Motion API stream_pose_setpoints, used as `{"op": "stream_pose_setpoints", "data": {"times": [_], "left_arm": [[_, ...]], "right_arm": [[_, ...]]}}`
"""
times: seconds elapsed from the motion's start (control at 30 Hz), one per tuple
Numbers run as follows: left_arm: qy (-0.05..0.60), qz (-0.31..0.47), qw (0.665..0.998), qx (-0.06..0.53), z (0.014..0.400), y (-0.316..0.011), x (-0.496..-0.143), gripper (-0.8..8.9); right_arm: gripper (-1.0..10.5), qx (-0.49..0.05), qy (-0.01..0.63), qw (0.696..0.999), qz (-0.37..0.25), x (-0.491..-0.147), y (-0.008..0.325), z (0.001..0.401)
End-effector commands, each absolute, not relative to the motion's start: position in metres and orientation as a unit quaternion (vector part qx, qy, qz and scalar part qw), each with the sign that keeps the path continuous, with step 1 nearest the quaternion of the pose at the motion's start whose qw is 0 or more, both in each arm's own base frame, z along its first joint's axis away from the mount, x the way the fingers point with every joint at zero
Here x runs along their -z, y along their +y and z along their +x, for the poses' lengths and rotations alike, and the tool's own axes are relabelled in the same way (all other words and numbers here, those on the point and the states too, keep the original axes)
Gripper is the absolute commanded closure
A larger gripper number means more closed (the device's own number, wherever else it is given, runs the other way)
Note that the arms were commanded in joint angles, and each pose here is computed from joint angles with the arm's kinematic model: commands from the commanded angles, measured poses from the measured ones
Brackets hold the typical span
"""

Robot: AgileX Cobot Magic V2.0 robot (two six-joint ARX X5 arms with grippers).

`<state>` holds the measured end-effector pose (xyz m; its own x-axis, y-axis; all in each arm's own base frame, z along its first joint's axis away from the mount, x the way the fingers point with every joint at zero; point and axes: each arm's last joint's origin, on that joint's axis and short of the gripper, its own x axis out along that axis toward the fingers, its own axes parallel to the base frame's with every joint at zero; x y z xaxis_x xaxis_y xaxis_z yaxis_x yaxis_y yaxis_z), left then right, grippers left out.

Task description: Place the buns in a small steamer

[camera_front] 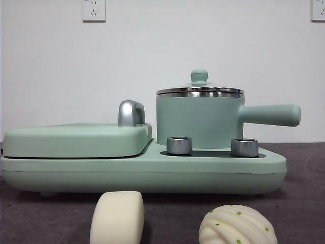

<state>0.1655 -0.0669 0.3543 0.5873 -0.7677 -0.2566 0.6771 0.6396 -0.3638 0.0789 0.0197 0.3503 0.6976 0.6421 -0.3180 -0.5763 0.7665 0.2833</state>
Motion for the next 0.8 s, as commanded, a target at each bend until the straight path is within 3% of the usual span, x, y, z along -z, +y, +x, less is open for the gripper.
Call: {"op": "stream_pose_setpoints", "data": {"times": [0.03, 0.1, 0.17, 0.43, 0.8], "left_arm": [[0.188, -0.108, 0.884, 0.415, 0.168, -0.068, -0.359, 4.59], [0.19, -0.108, 0.883, 0.415, 0.169, -0.069, -0.358, 3.68], [0.193, -0.11, 0.883, 0.414, 0.17, -0.069, -0.358, 3.37], [0.205, -0.12, 0.878, 0.416, 0.19, -0.078, -0.355, 3.35], [0.252, -0.064, 0.854, 0.45, 0.266, -0.126, -0.378, 3.36]], "right_arm": [[5.5, -0.334, 0.193, 0.92, 0.073, -0.355, 0.02, 0.078], [4.4, -0.334, 0.193, 0.92, 0.073, -0.355, 0.02, 0.078], [4.3, -0.334, 0.193, 0.92, 0.073, -0.355, 0.02, 0.078], [4.3, -0.334, 0.193, 0.92, 0.073, -0.355, 0.02, 0.078], [4.3, -0.334, 0.195, 0.919, 0.077, -0.355, 0.02, 0.078]]}}
